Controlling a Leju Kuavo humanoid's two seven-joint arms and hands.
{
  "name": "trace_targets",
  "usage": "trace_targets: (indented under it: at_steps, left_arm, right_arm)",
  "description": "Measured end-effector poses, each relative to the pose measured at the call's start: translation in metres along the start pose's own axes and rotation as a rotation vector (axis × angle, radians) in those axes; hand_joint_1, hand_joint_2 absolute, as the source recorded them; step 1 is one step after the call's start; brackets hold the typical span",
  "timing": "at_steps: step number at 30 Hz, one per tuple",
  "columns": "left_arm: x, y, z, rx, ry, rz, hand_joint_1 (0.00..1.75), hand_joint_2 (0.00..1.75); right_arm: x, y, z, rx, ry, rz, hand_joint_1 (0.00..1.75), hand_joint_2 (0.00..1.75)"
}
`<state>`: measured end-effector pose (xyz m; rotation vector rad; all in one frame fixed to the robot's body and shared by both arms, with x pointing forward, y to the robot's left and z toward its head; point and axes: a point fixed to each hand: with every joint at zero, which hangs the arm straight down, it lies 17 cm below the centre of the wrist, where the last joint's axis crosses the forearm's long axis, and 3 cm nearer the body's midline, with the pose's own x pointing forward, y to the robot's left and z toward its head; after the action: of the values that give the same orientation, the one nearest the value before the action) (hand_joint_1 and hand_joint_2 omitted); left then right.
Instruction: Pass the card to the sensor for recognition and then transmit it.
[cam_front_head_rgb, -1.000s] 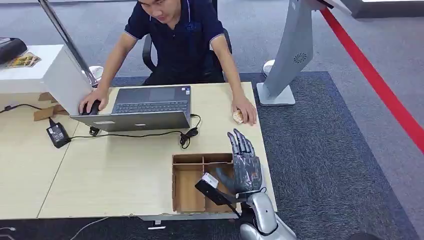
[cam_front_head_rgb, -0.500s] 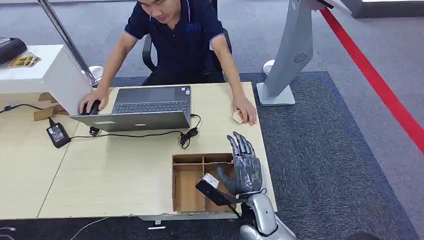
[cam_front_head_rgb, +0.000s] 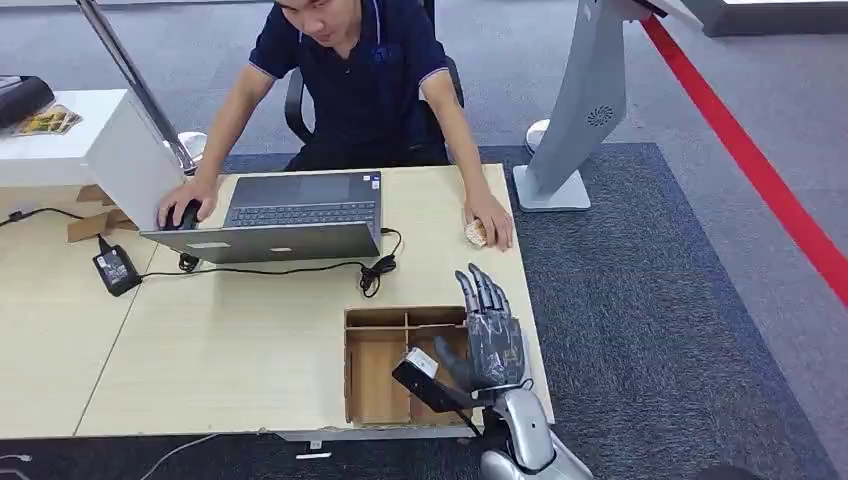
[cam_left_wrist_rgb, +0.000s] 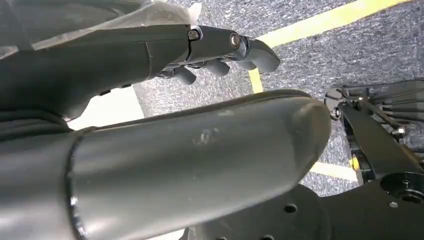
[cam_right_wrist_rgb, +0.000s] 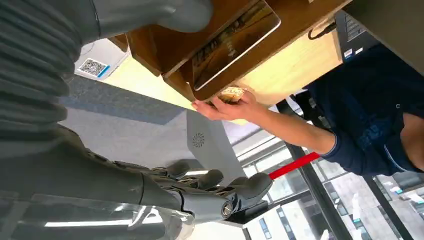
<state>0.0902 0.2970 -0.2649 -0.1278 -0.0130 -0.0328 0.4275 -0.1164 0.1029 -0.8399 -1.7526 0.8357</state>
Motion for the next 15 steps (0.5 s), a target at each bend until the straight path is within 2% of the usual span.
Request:
trace_targets:
  at_steps: [5, 13, 15]
  left_arm:
    - [-0.0001, 0.0002, 0.0000, 0.000, 0.000, 0.002, 0.00, 0.00]
    - [-0.0001, 0.0002, 0.0000, 0.000, 0.000, 0.003, 0.00, 0.00]
    - [-0.0001, 0.0002, 0.0000, 0.000, 0.000, 0.003, 0.00, 0.00]
  right_arm:
    - [-0.0025, 0.0025, 0.0017, 0.007, 0.005, 0.002, 0.47, 1.75]
    - [-0.0027, 0.0036, 0.0025, 0.010, 0.008, 0.002, 0.54, 1.75]
    - [-0.0028, 0.0039, 0.0027, 0.011, 0.009, 0.001, 0.61, 1.75]
